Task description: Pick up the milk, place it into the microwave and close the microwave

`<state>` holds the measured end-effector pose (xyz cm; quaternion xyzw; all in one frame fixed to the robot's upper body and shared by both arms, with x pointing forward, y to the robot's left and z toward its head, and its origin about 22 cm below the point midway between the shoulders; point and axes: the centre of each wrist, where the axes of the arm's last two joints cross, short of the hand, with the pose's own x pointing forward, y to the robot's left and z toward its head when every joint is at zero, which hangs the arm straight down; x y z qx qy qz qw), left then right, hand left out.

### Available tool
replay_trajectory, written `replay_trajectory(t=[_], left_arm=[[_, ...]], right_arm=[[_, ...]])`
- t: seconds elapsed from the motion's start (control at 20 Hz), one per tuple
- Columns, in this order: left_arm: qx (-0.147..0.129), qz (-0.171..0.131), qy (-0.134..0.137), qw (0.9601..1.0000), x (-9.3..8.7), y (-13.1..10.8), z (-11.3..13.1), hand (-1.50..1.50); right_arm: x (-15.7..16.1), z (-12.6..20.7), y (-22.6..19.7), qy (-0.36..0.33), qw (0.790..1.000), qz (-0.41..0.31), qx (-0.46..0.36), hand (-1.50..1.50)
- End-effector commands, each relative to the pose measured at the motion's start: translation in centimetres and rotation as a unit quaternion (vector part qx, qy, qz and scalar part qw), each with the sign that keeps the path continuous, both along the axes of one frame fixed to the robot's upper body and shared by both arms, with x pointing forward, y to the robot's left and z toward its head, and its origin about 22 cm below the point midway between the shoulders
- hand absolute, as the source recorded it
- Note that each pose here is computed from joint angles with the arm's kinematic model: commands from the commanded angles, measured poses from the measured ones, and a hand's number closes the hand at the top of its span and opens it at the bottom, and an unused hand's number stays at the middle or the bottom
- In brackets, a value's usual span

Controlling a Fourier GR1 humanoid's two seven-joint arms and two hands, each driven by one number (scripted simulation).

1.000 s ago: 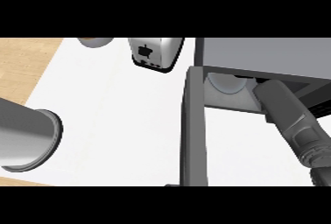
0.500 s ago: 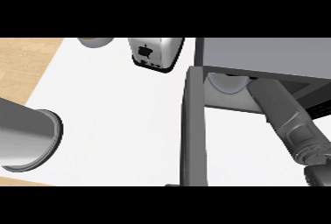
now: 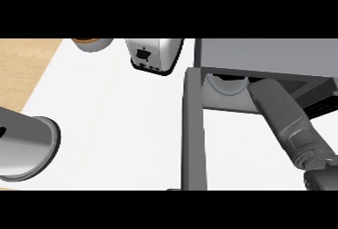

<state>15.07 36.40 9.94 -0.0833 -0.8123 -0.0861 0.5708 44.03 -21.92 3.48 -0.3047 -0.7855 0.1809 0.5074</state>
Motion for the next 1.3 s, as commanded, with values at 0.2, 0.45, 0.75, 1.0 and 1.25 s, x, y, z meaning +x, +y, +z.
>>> replay_trajectory(t=[0.2, 0.45, 0.75, 1.0, 1.25], left_arm=[[-0.018, -0.047, 0.006, 0.9987, 1.3, -2.6, -0.9, -1.5], [-0.006, -0.061, 0.004, 0.9981, 0.8, -3.3, -0.2, 1.5], [-0.011, -0.097, 0.017, 0.995, 2.5, -6.5, 0.8, 1.5], [-0.017, -0.116, 0.034, 0.9925, 2.7, -7.9, -0.4, 1.5], [-0.01, -0.115, 0.056, 0.9918, 3.2, -9.2, -0.1, 1.5]], right_arm=[[-1.0, -2.0, 0.7, 0.015, 0.989, 0.064, 0.129, -1.5], [-2.1, -3.8, -1.1, 0.043, 0.979, 0.077, 0.186, -1.5], [-4.3, -7.3, 0.0, 0.07, 0.955, 0.134, 0.256, -1.5], [-6.9, -10.5, -0.5, 0.077, 0.942, 0.154, 0.287, -1.5], [-10.0, -13.0, -2.0, 0.082, 0.936, 0.168, 0.299, -1.5]])
